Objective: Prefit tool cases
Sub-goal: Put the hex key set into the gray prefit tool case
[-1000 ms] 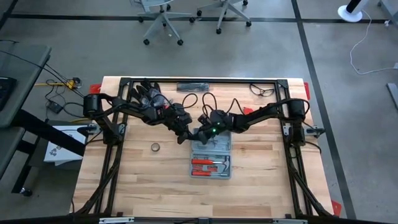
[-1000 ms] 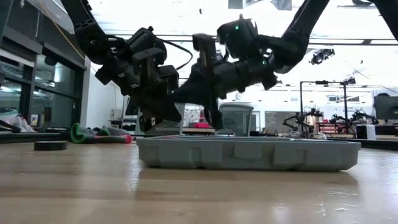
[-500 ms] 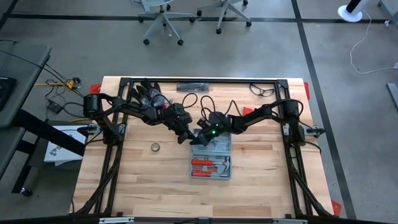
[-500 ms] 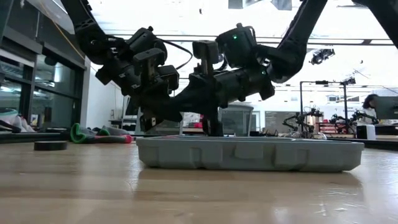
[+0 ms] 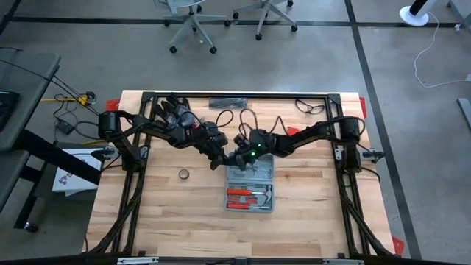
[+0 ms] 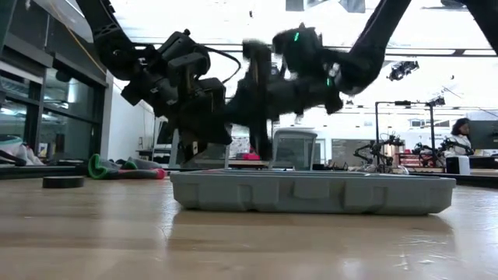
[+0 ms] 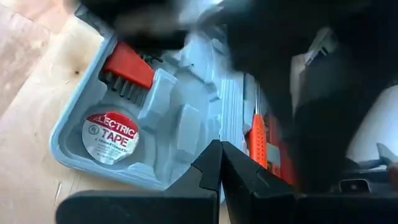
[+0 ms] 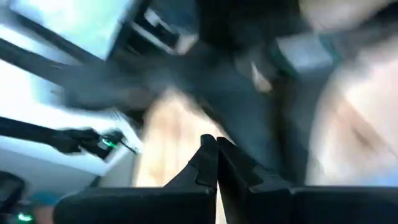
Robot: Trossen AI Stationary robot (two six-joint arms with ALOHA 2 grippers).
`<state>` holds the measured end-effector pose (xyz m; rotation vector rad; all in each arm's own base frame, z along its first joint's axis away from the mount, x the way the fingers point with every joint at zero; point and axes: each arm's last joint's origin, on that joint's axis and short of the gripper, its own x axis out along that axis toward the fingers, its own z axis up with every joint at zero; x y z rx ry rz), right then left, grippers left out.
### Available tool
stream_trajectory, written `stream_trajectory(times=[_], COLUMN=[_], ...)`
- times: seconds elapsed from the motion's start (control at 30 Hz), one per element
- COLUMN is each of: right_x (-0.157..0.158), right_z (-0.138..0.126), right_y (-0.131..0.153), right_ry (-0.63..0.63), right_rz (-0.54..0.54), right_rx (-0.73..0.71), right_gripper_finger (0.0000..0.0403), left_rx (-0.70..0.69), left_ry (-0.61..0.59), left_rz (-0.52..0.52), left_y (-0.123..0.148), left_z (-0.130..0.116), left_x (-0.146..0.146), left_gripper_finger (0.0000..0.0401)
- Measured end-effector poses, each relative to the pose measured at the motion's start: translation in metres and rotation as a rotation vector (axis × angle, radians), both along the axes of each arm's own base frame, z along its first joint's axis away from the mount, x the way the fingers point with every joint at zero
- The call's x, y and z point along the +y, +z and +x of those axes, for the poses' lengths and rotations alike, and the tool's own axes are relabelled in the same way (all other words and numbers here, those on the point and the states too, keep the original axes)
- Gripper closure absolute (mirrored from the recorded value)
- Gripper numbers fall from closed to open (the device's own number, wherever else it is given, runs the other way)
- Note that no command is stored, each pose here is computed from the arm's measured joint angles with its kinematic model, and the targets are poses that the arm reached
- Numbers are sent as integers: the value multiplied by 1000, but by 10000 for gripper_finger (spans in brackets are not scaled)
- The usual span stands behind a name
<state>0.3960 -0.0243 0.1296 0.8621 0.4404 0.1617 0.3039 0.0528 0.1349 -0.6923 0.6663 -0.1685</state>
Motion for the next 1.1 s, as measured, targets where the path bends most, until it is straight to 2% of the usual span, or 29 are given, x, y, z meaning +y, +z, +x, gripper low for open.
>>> stream_trajectory(times=[0.07,0.2,0.4,0.53,0.6,0.77,0.93,1.0,1.1], right_x=[1,-4,-6,0,1,0,4,7,7], right_z=[0,1,1,-2,-1,-2,-2,-5,-6], right_y=[-21,-23,4,-19,-29,-18,0,-14,-26], right_ry=[33,66,27,16,61,83,62,59,91], right_rz=[27,93,35,9,35,78,16,-4,-2], right_rx=[60,47,-41,101,119,73,30,121,166], right_gripper_finger=[403,403,403,403,403,403,403,403,403], left_rx=[20,-3,-9,13,3,-8,-9,-8,-7], left_ry=[4,6,6,16,12,12,9,8,8], left_rz=[-3,0,-6,-7,-5,-6,-7,-8,-8], left_y=[-2,1,3,1,2,3,3,3,3], left_z=[-1,0,0,-2,-1,-1,-1,-1,-1], left_x=[0,2,2,2,2,3,3,3,3], left_gripper_finger=[401,401,401,401,401,401,401,401,401])
